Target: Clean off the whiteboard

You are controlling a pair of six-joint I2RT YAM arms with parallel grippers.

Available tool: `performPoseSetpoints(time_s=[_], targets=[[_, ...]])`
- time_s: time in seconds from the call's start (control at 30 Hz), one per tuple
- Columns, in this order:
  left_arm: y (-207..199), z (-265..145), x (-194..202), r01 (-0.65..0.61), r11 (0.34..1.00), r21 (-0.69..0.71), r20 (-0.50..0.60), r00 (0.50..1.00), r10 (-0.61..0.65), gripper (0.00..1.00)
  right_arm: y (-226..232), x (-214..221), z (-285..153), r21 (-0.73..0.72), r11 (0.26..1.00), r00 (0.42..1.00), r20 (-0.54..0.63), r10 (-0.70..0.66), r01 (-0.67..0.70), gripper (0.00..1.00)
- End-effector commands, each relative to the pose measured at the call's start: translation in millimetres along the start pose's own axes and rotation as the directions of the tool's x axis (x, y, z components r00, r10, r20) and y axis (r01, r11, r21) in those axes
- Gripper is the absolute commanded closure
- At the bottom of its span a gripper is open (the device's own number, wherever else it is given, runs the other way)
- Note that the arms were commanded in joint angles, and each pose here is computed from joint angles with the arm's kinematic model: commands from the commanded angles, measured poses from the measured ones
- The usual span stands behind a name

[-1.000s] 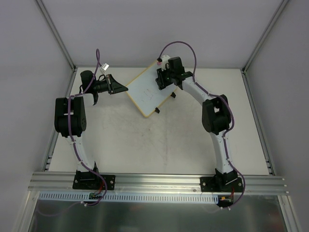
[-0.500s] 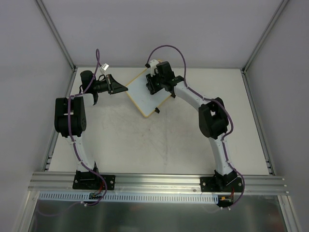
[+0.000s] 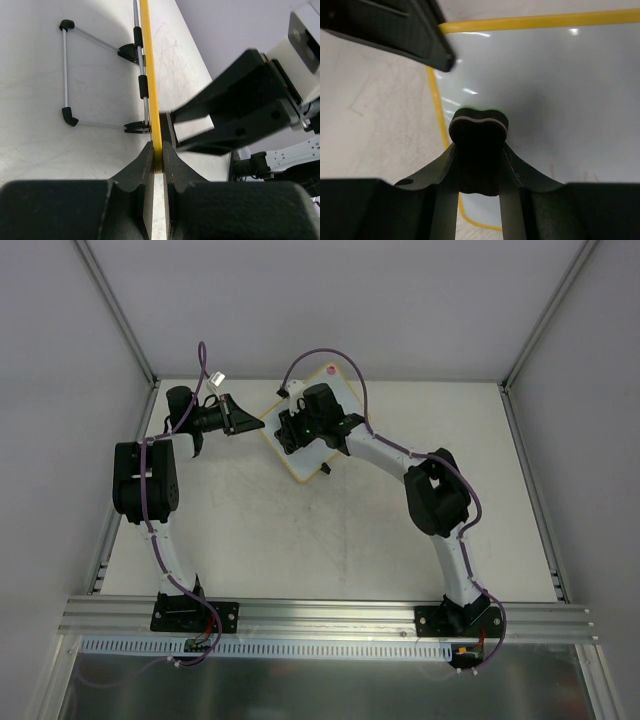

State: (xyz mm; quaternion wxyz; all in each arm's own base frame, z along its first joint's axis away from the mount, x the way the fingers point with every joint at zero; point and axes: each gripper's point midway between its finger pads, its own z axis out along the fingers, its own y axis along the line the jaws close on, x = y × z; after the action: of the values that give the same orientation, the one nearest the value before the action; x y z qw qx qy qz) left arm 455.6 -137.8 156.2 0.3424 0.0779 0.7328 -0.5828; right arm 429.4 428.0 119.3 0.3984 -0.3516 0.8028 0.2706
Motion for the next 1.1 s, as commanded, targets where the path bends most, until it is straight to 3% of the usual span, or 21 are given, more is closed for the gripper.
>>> performPoseSetpoints(time_s=[0.0,0.57,1.07], targets=[[-31,12,12,-0.073,0.992,0.106,-0.073,0.994,0.081,1.00,53,44,19,-0.158,0.986,0.996,-0.081,0.037,-0.050,1.00],[-31,12,12,-0.073,0.992,0.106,-0.073,0.994,0.081,1.00,-9,41,0,-0.008,0.995,0.993,-0.063,0.099,-0.100,1.00],[-31,11,13,-0.073,0.992,0.107,-0.075,0.994,0.081,1.00,-98,35,-28,0.248,0.967,0.996,-0.052,0.068,-0.053,1.00]])
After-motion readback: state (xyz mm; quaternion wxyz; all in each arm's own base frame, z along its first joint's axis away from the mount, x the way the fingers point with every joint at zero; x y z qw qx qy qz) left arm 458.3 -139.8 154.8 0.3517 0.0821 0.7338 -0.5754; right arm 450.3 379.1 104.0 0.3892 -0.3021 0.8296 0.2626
